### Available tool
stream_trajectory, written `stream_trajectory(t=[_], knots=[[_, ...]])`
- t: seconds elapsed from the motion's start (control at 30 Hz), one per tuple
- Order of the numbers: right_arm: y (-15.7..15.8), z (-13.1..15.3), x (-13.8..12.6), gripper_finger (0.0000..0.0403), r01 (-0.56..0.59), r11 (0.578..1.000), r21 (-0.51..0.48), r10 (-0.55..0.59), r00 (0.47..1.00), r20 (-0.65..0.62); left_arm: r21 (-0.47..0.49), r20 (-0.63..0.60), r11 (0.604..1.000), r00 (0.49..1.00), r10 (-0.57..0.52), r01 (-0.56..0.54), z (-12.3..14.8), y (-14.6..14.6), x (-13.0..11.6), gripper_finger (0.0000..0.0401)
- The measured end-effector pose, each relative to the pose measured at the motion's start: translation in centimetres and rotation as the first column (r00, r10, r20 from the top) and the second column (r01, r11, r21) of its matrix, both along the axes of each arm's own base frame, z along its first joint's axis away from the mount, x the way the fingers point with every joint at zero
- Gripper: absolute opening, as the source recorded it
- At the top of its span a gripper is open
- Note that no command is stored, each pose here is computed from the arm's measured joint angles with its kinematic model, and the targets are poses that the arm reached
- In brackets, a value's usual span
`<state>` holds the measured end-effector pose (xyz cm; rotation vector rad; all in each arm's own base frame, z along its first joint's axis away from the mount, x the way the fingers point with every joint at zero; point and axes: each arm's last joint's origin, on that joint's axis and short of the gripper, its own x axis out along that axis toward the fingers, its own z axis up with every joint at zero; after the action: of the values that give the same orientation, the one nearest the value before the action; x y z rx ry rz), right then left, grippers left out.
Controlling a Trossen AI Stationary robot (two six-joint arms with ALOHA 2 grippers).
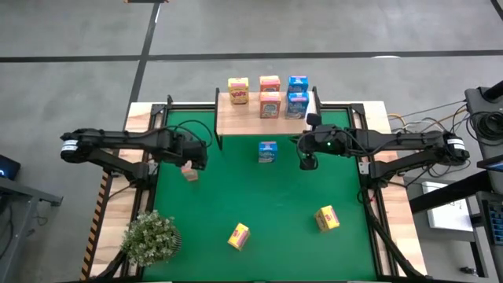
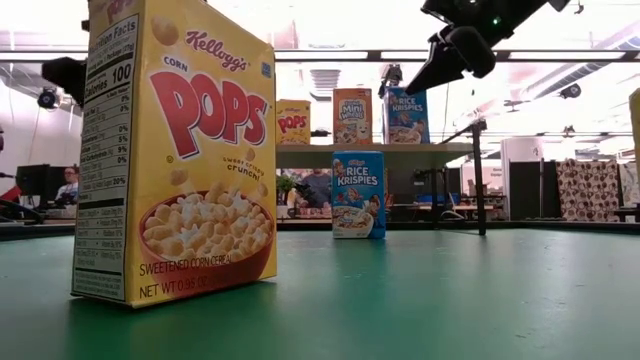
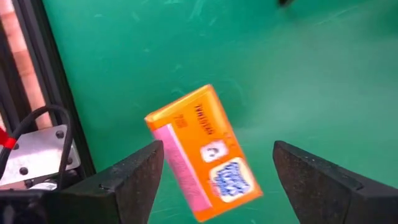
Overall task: Stack cereal on shelf
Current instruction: Put the orange cereal box on the shelf aligned with the other orange cereal boxes
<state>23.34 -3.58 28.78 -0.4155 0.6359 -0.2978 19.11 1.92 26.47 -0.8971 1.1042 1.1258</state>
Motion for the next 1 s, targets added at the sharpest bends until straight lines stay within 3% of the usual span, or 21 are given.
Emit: stream_trajectory(t=[0.23, 0.57, 0.73, 0.83, 1.0], knots=[[0.0, -0.1, 0.0, 0.0009, -0.004, 1.0, -0.005, 0.004, 1.0, -0.004, 0.0, -0.02, 1.0, 1.0, 0.016, -0.016, -1.3, 0.0, -0.2, 0.0264], [0.0, -0.1, 0.0, 0.0009, -0.004, 1.0, -0.006, 0.004, 1.0, -0.003, 0.002, -0.015, 1.0, 1.0, 0.009, -0.009, -1.4, -0.1, -0.2, 0.018], [0.0, -0.1, 0.0, 0.0009, -0.004, 1.0, -0.005, 0.004, 1.0, -0.004, 0.002, -0.009, 1.0, 1.0, 0.0, 0.0, -1.4, -0.1, -0.1, 0.0158], [0.0, -0.1, -0.1, 0.0009, -0.001, 1.0, -0.002, 0.001, 1.0, -0.01, 0.008, 0.031, 0.999, 0.998, -0.054, 0.054, 0.0, -0.1, 0.4, 0.0156], [0.0, -0.2, -0.1, 0.0009, -0.001, 1.0, 0.0, 0.001, 1.0, -0.02, 0.086, 0.124, 0.968, 0.962, -0.245, 0.236, 3.9, 0.0, 2.0, 0.0156]])
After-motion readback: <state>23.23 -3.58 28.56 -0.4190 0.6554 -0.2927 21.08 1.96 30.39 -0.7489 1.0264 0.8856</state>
